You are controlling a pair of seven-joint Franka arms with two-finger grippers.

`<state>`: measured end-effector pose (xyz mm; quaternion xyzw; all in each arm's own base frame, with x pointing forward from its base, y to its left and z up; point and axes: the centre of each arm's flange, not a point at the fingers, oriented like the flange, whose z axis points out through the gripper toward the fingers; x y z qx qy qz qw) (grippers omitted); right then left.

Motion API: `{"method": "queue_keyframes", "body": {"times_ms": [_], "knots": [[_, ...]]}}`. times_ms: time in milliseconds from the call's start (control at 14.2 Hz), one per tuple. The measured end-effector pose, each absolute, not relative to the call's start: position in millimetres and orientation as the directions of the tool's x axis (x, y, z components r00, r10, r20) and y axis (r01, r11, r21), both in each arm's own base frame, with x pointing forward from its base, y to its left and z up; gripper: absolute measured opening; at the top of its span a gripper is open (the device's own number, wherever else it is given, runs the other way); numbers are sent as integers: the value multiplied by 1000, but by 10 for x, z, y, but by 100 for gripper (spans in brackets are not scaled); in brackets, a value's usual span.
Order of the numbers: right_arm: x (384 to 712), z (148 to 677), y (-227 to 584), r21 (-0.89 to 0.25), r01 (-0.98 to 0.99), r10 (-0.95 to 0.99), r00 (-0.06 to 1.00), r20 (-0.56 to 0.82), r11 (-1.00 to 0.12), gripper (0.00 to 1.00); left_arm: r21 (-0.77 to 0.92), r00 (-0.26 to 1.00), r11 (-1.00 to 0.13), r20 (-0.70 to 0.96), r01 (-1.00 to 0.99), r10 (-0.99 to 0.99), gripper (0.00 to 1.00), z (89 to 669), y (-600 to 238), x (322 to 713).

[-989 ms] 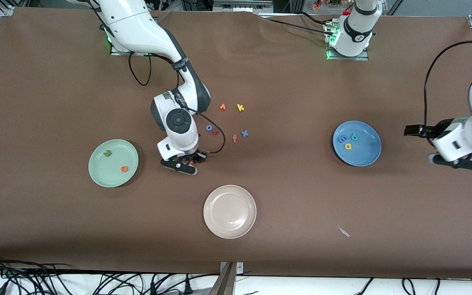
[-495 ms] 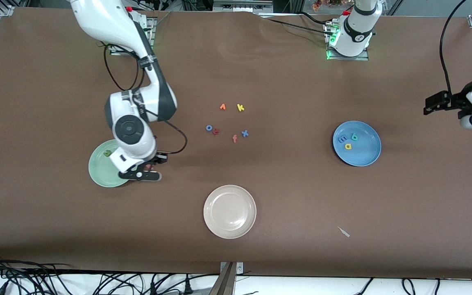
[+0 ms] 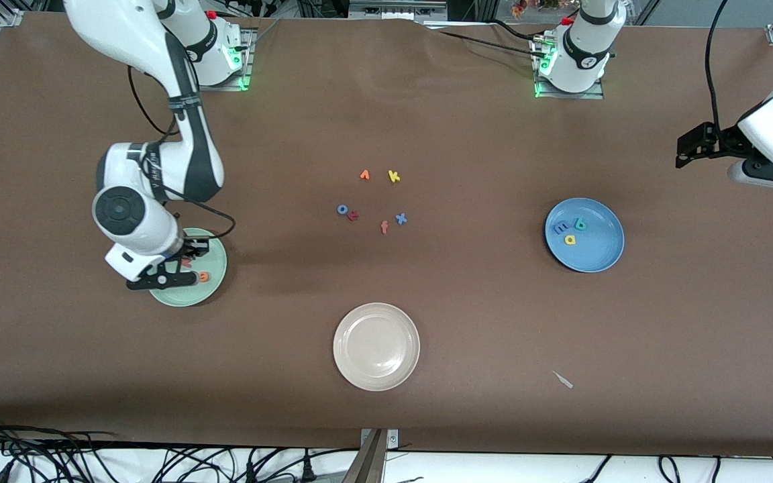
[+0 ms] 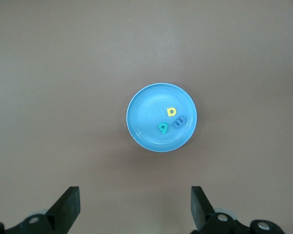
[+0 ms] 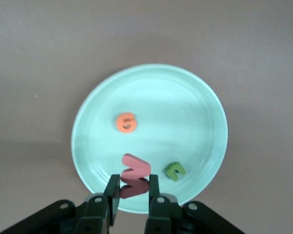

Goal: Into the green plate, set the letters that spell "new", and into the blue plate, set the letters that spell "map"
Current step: 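Place the pink letter on the green plate while the left gripper returns to rest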

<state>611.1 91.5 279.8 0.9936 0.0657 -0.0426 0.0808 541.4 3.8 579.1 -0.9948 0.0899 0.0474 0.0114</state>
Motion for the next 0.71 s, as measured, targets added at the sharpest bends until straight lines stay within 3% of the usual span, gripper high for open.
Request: {"method": "queue_keyframes", "body": {"times_ms": [71,495,707], "knots": [[6048,2781,856,138,131,118,988,-97,-982,33,-15,979,-983,-95,-181,-178,100,5804,38,5407],[6001,2872,876,100,118,110,991,-82,-988,91,-10,980,-985,-104,-174,-172,100,5808,70,5385],[6061,3109,947,81,108,102,992,-78,-991,99,-10,980,-985,-104,-173,-171,100,5808,75,5385]]}}
